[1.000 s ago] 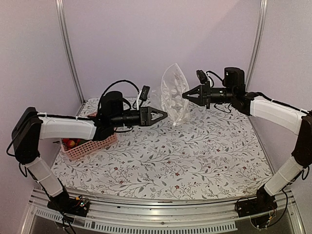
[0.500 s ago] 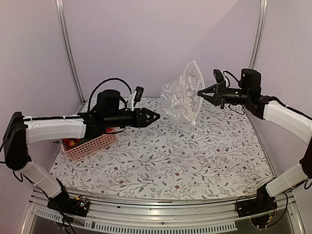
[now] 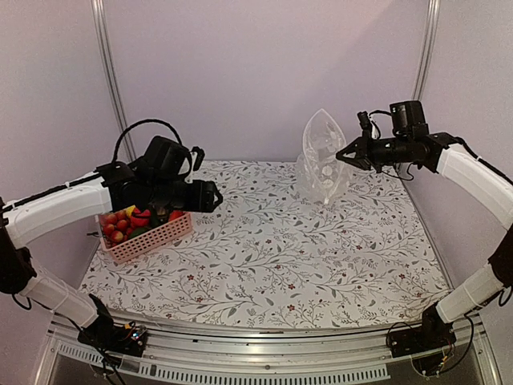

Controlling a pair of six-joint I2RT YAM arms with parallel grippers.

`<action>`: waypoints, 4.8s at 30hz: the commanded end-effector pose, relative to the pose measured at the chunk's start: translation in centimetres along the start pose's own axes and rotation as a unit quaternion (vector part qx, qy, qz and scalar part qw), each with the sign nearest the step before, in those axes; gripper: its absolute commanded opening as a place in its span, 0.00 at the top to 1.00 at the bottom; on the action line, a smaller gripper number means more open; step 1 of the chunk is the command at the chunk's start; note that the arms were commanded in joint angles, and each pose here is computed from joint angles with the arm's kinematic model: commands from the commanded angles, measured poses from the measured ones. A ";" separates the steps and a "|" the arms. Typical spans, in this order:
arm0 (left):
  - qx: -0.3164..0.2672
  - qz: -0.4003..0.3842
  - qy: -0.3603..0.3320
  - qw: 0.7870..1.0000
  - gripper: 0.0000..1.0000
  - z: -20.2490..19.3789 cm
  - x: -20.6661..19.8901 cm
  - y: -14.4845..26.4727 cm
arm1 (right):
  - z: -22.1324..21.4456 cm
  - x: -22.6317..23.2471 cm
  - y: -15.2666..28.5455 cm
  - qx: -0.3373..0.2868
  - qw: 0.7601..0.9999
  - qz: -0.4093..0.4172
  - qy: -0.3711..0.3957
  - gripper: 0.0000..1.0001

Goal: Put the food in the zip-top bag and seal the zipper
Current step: Open the zipper food storage bag, then adjust the bin at the corner of the board, then pick up the fake vegetable from the bin, then place the fake vegetable in the zipper food storage bag.

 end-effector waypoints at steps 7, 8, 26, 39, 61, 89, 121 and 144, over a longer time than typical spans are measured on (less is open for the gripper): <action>0.242 0.222 0.001 0.945 0.10 -10.3 9.3 1.3 | -0.8 -4.4 -1.6 0.033 0.994 -0.098 0.022 1.00; 0.242 0.232 -0.003 0.942 0.10 -10.4 10.0 1.0 | -0.9 -4.5 -1.7 0.034 0.995 -0.096 0.022 1.00; 0.332 0.263 -0.048 0.905 0.67 -11.8 16.1 -5.3 | -2.0 -5.8 -2.1 0.058 0.993 -0.096 0.038 1.00; 0.298 0.114 0.023 0.947 1.00 -6.9 4.1 -12.6 | -1.8 -6.5 -2.8 0.061 0.991 -0.109 0.055 1.00; 0.126 0.127 0.116 0.977 0.23 4.6 4.3 -8.3 | -0.5 -7.6 -3.7 0.058 0.987 -0.139 0.063 1.00; 0.162 0.067 0.357 0.917 0.19 -1.1 9.8 -18.2 | -1.3 -7.4 -3.4 0.075 0.987 -0.129 0.054 1.00; -0.132 -0.121 -0.022 0.984 0.61 13.3 -3.3 -2.3 | -1.4 -6.9 -5.0 0.084 0.987 -0.132 0.034 1.00; -0.135 -0.087 -0.143 0.976 0.01 13.6 -11.3 -7.3 | 0.7 1.5 -5.0 0.099 0.995 0.001 -0.004 1.00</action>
Point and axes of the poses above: each gripper's point midway between its finger pads, its own y axis back along the fingers, its own x axis along the line the jaws close on, z = x × y, the point moved 6 cm from there along y, back along the fingers, and after that the axes turned 15 degrees about -y, right-handed, at the moved point
